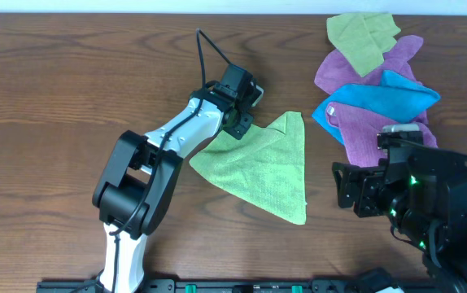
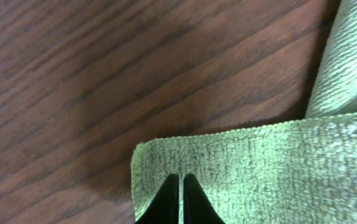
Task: Fold the cloth
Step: 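Reach the left gripper to the green cloth's left corner and grasp it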
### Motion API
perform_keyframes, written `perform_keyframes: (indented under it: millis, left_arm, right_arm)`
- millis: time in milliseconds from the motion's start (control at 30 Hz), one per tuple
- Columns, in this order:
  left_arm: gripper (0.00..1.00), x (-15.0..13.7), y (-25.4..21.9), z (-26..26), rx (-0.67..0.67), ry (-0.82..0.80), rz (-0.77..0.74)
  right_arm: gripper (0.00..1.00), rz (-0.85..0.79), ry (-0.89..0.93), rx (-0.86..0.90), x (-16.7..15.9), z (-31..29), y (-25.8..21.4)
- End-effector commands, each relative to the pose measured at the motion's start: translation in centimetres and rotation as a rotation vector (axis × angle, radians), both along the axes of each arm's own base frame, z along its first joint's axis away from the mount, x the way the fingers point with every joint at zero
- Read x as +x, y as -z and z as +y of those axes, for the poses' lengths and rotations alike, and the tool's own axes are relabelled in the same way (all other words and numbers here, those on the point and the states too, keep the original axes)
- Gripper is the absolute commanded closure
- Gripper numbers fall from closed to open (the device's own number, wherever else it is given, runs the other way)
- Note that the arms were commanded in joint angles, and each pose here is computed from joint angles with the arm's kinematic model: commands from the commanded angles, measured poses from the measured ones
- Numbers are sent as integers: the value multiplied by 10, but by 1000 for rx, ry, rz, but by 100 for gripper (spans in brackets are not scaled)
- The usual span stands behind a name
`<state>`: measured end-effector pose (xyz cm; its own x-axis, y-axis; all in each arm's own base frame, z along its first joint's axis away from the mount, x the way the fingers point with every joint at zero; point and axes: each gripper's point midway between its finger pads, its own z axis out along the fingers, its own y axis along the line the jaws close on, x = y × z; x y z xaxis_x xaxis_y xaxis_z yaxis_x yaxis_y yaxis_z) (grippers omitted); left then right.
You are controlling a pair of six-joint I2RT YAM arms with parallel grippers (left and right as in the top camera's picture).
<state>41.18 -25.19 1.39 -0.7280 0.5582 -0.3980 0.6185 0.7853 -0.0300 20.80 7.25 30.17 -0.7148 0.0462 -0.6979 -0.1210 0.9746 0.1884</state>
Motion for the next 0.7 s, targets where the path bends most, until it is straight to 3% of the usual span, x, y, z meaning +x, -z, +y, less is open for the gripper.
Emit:
perform_keyframes:
  millis: [0, 367, 533, 667]
  left_arm:
    - [94, 6, 8, 2, 24, 6, -10]
    - [94, 21, 31, 18, 129, -16, -61]
    - [94, 50, 25, 65, 286, -138, -171]
    - [94, 67, 22, 105, 331, -231, -187]
  right_arm:
    - [16, -12, 13, 5, 0, -1, -5]
    - [14, -13, 13, 4, 0, -1, -5]
    - [15, -4, 27, -16, 0, -5, -2]
    - [17, 25, 26, -31, 2, -5, 4]
